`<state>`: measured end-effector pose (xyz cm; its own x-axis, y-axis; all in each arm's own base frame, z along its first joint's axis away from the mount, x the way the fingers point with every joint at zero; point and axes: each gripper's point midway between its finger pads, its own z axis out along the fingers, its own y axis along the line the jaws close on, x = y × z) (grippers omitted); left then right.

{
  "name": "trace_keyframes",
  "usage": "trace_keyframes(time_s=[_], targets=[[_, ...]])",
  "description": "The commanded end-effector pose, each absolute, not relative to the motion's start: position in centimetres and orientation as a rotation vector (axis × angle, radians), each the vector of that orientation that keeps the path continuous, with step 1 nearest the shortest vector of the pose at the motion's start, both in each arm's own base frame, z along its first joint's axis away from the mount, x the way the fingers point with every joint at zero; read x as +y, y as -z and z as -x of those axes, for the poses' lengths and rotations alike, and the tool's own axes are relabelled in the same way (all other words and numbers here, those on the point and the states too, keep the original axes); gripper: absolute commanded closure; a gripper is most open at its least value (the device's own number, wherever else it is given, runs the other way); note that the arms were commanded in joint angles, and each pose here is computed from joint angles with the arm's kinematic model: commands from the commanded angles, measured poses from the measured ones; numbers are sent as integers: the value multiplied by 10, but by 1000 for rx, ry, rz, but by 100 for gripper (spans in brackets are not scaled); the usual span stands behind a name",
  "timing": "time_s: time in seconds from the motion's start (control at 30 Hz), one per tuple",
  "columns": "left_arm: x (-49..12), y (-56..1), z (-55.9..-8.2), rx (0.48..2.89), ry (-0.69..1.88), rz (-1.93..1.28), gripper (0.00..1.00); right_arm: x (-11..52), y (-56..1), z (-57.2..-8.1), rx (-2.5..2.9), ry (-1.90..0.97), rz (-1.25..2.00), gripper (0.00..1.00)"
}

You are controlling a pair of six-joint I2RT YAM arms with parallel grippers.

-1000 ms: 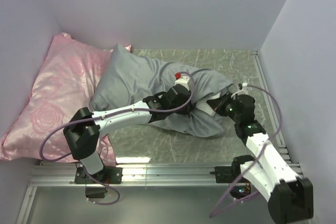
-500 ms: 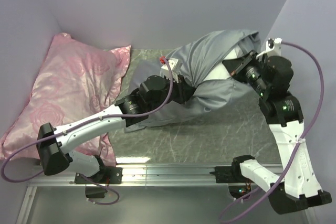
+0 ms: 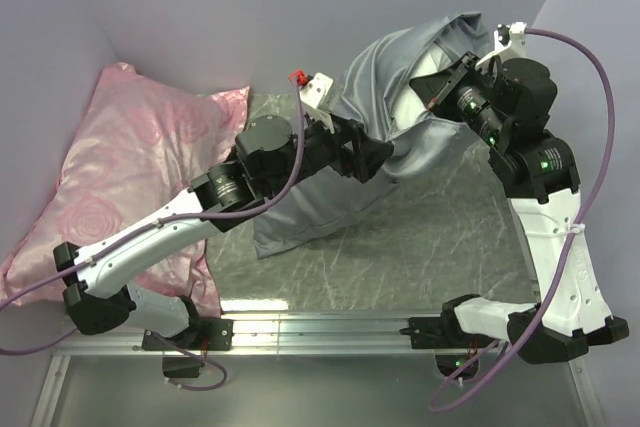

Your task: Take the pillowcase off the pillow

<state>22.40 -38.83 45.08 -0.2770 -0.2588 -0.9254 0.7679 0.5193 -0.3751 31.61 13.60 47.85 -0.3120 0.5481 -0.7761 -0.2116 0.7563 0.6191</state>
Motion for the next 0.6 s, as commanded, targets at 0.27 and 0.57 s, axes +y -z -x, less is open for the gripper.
trace_keyframes(time_s=[0.27,0.57], targets=[[-382,-491,-168,1399,875,-382,14,144,-562,-312,1468,-814,-200,100],[-388,-454,-195,1465,532,-251,21,156,-564,-312,1483,-825,-185,100]])
